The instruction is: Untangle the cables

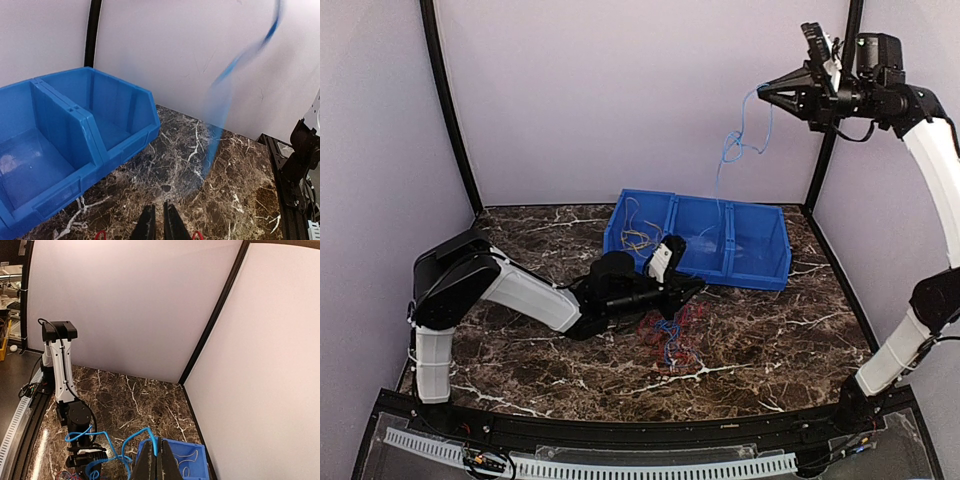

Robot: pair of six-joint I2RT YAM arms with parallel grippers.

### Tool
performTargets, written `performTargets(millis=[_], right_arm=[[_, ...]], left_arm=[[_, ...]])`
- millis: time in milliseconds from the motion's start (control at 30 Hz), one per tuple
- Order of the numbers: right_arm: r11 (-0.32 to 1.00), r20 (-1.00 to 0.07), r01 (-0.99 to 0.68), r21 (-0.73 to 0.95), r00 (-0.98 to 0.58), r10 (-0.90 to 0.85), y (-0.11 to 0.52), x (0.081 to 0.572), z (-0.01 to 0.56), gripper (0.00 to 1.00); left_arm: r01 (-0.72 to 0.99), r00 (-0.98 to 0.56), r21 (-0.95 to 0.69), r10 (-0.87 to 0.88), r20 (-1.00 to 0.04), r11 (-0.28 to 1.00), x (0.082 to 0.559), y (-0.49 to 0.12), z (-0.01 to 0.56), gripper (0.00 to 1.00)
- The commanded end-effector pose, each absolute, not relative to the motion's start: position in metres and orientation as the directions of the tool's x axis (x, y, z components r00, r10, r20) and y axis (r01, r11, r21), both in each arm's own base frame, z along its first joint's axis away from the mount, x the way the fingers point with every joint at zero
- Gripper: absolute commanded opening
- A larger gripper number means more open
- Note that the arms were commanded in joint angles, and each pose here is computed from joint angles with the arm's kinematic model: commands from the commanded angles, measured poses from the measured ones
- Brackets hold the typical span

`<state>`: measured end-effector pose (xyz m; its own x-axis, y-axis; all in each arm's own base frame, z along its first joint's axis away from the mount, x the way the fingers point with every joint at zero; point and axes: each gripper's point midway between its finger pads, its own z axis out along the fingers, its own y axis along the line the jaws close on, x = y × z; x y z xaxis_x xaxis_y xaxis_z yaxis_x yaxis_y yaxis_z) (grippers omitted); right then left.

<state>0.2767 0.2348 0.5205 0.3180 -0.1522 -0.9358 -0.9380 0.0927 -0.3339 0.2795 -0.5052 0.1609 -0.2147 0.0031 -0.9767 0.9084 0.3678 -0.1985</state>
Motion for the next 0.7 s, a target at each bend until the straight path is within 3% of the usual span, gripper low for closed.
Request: performTargets(millis=[0, 233, 467, 600, 667], right_arm=[[0.098, -0.932, -0.928, -0.359, 0.350, -0.096, 0.215, 0.275, 0.548, 0.00], [0.175, -0.916, -0.899, -0.402, 0.391, -0.094, 0.180, 0.278, 0.574, 0.00], [0.196, -0.936, -0.916, -0.351, 0.335, -0.112, 0.178, 0.297, 0.548, 0.00], [0.238, -0.948, -0.919, -0.315, 0.290, -0.133, 0.177, 0.313, 0.529, 0.00], [0.262, -0.952, -0.917, -0.300, 0.271, -0.143, 0.178, 0.322, 0.519, 0.00]], left_arm=[[0.907, -0.268, -0.234, 0.051, -0.962, 0.351, 0.270, -0.503, 0.126, 0.07], [0.884, -0.354, -0.277, 0.152, -0.923, 0.377, 0.263, -0.492, 0.071, 0.06], [0.882, -0.366, -0.303, 0.118, -0.923, 0.362, 0.255, -0.484, 0.089, 0.07], [0.886, -0.348, -0.302, 0.074, -0.935, 0.352, 0.251, -0.477, 0.117, 0.14], [0.889, -0.345, -0.305, 0.062, -0.937, 0.341, 0.247, -0.473, 0.132, 0.25]])
